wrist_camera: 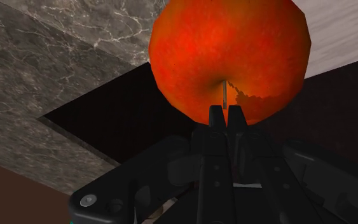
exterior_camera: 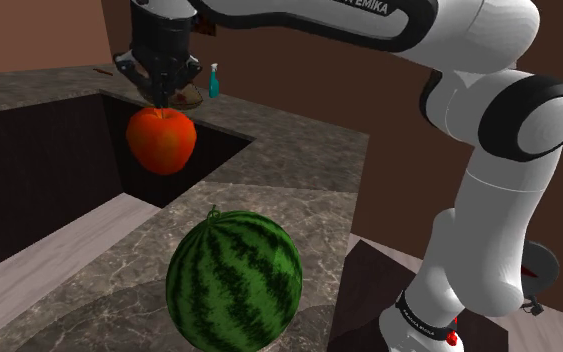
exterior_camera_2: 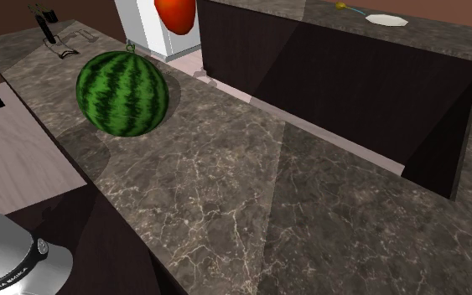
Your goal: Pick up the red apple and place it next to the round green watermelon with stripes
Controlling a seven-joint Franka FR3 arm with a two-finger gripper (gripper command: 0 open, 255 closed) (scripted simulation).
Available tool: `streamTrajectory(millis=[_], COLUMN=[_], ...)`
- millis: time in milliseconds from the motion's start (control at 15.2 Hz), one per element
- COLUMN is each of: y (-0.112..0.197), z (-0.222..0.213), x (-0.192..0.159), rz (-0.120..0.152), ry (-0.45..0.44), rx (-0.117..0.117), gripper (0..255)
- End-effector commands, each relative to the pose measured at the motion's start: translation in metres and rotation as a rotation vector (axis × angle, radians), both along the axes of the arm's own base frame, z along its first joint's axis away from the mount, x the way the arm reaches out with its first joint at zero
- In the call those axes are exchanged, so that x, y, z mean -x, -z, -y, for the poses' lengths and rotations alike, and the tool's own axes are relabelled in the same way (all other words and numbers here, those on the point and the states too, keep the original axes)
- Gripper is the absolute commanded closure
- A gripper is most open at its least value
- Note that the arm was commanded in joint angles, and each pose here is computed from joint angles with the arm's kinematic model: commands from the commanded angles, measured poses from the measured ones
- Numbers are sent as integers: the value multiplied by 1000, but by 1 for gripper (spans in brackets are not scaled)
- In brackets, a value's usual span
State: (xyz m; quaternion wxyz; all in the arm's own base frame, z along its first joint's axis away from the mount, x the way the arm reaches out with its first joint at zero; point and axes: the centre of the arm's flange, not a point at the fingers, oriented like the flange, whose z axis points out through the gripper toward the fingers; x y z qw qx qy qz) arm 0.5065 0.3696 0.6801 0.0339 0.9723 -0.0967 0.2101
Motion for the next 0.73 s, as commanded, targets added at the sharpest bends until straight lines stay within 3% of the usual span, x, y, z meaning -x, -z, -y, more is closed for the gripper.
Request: streamTrajectory(millis=[0, 660], y=[10, 63], z=[-1, -1], x=[-1, -1], rz=[1, 1], ry=[0, 0], rx=[0, 0], gripper=[255, 255])
